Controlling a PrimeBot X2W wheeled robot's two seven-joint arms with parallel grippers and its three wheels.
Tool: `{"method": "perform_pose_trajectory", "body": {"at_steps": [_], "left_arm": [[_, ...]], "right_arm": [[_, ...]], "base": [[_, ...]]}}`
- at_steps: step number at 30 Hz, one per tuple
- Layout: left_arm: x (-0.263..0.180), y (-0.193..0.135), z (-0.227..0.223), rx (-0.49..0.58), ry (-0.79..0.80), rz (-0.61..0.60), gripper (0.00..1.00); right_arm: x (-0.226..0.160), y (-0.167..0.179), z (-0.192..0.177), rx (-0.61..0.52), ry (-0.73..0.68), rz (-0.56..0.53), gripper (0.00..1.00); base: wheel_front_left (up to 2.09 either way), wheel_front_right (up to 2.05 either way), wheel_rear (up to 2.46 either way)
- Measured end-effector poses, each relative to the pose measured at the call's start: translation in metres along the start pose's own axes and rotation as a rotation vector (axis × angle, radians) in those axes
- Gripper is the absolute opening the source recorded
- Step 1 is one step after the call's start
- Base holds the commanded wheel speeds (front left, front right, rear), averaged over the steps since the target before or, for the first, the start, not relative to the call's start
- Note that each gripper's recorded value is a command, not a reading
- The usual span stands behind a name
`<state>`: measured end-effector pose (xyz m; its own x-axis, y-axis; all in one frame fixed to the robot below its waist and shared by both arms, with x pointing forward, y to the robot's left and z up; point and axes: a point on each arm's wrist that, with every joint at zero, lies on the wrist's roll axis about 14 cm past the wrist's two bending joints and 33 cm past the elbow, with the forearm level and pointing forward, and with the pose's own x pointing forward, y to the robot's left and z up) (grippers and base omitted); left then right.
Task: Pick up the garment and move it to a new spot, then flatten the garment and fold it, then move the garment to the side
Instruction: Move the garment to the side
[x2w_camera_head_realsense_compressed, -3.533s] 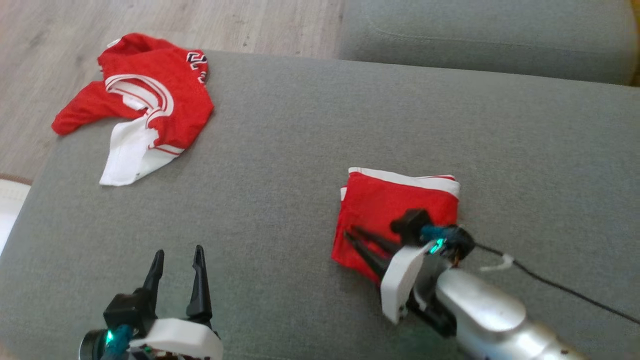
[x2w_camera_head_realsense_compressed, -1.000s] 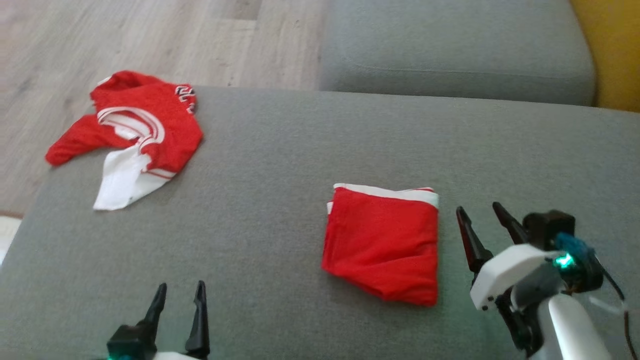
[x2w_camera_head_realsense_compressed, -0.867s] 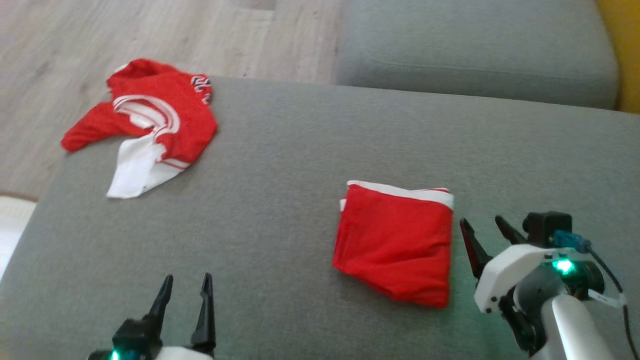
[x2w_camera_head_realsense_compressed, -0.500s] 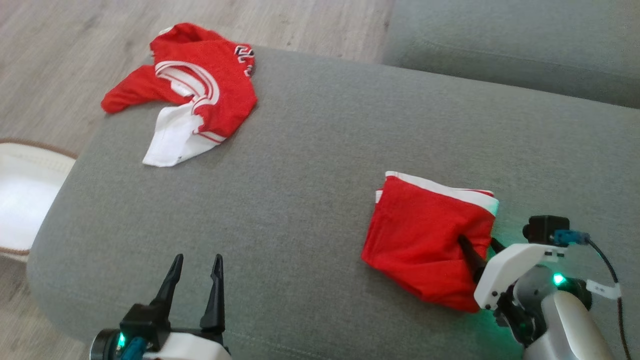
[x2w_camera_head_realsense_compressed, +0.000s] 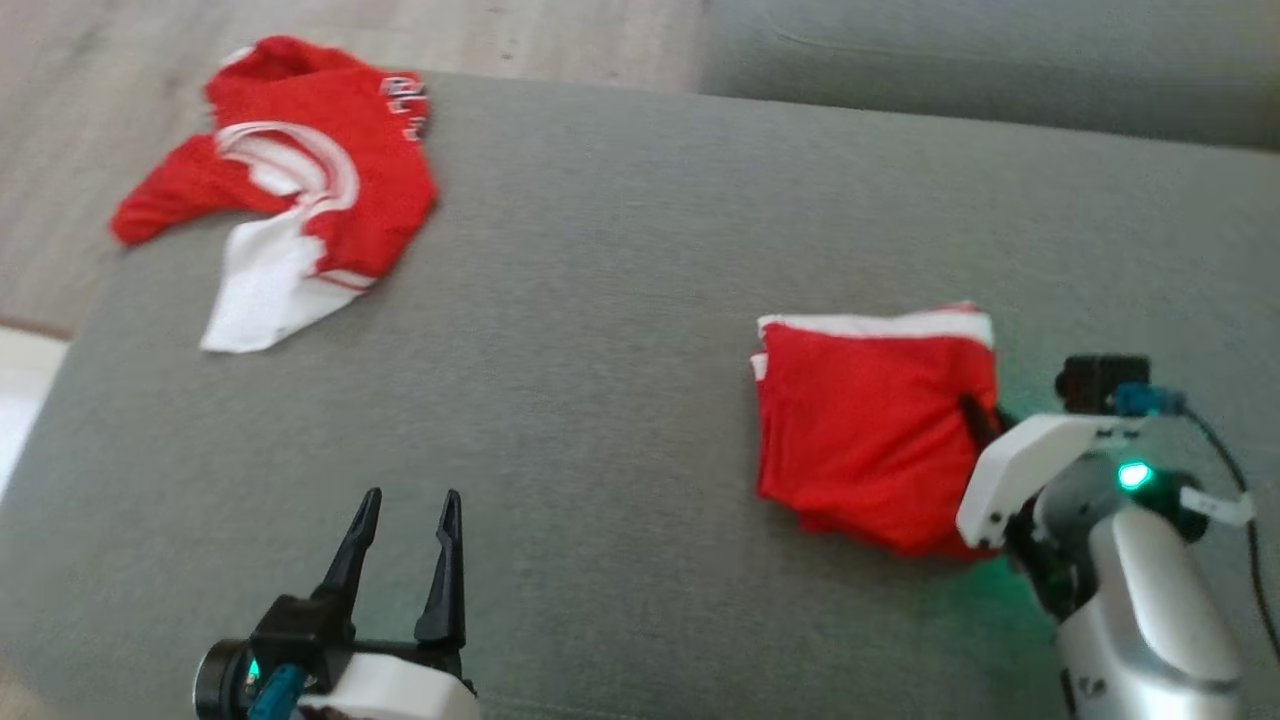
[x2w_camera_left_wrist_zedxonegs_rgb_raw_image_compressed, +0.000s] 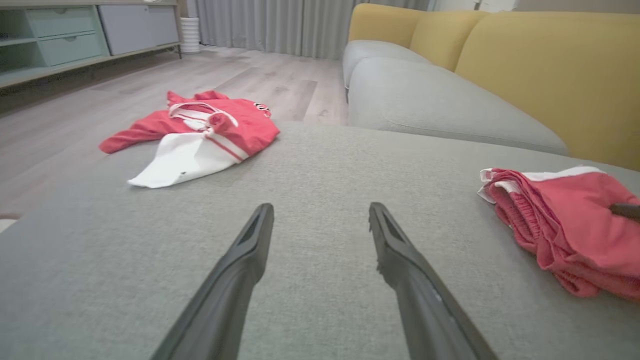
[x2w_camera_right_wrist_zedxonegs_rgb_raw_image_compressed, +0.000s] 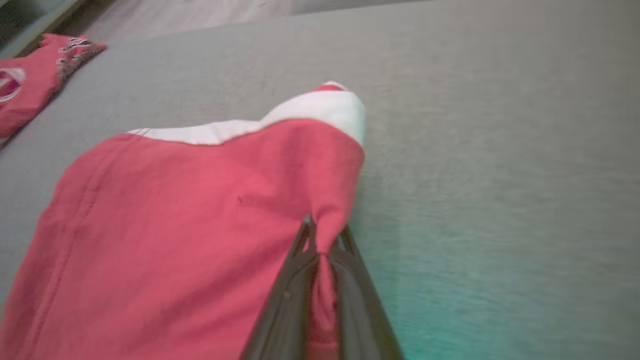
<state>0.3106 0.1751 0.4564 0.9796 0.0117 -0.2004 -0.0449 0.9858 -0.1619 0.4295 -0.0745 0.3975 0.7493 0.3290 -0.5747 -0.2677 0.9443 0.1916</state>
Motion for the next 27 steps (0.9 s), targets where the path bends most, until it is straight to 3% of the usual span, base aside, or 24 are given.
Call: {"method": "perform_pose_trajectory", "body": {"at_steps": [8,17,22,27], "left_arm": [[0.048,-0.057,0.003,0.037,0.005,-0.198,1.00],[0.101,-0.136,-0.005,0.072,0.032,-0.448,1.00],[0.114,-0.155,-0.018,0.061,0.064,-0.505,1.00],[0.121,-0.154,-0.034,0.060,0.108,-0.505,1.00]], "right_arm": [[-0.036,-0.089,0.032,0.033,-0.115,-0.219,0.00],[-0.080,-0.167,0.022,0.125,-0.161,-0.432,0.00],[-0.087,-0.190,0.009,0.145,-0.136,-0.499,0.00],[-0.073,-0.204,0.028,0.098,-0.133,-0.516,0.00]], "base": [[0.00,0.00,0.00],[0.00,0.00,0.00],[0.00,0.00,0.00],[0.00,0.00,0.00]]}}
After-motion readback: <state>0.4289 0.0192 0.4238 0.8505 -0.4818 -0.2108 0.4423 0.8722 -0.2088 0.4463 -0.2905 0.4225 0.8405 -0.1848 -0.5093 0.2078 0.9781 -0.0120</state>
